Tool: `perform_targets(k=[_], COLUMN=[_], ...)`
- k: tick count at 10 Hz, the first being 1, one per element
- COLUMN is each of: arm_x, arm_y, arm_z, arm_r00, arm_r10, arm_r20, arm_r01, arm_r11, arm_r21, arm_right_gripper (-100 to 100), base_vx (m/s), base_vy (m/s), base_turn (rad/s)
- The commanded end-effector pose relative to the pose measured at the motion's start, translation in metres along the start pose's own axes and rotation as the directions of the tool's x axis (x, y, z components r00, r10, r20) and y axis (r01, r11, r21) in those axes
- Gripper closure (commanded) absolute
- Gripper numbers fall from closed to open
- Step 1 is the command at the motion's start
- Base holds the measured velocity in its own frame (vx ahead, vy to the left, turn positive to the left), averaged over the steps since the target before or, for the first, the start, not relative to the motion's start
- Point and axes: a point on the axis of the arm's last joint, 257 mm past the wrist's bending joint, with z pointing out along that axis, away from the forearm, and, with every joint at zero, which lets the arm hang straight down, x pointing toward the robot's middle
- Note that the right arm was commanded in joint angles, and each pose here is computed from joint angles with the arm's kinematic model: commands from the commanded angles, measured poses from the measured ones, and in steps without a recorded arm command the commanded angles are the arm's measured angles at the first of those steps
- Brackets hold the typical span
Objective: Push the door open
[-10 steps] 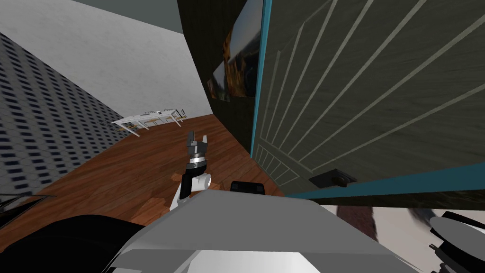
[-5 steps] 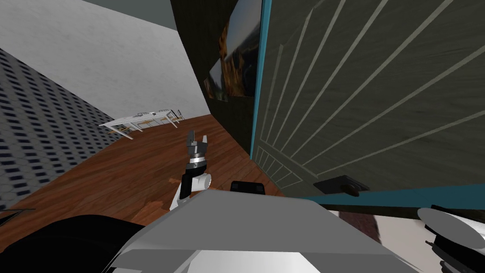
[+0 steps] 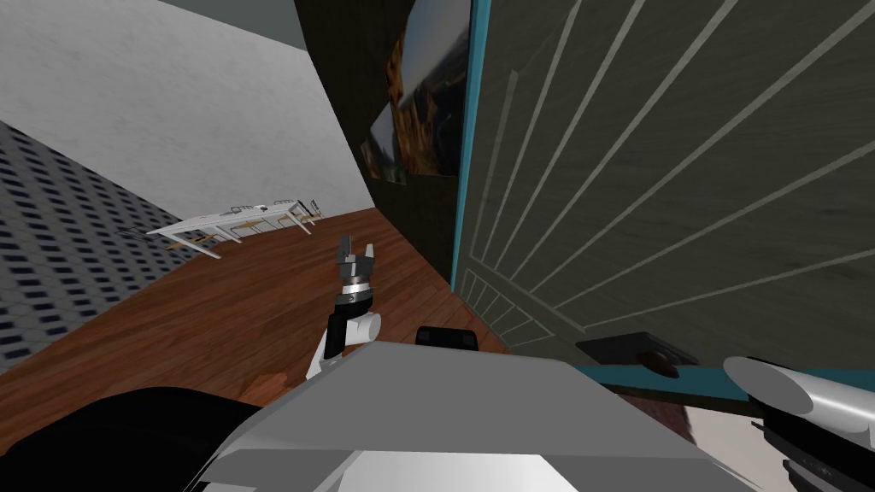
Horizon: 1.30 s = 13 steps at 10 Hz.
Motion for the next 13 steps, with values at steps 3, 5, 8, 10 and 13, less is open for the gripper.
perform_targets(k=[3, 5, 8, 10, 13], arm_x=[-0.002, -0.002, 0.000, 0.002, 0.006], arm_y=[-0.007, -0.011, -0.018, -0.023, -0.031], arm_z=[-0.0059, -0.0084, -0.0124, -0.0145, -0.0173], arm_r00=[0.997, 0.993, 0.984, 0.977, 0.963], arm_r10=[0.052, 0.075, 0.111, 0.130, 0.160], arm_r20=[0.063, 0.093, 0.142, 0.170, 0.216], arm_r01=[-0.055, -0.081, -0.124, -0.149, -0.189], arm_r11=[0.998, 0.995, 0.988, 0.984, 0.974], arm_r21=[0.041, 0.059, 0.087, 0.103, 0.125], arm_right_gripper=[-100, -100, -100, -100, -100], base_vx=[0.133, 0.134, 0.114, 0.135, 0.122], base_vy=[0.003, -0.012, -0.026, 0.005, -0.015], base_turn=[-0.062, -0.061, -0.069, -0.062, -0.058])
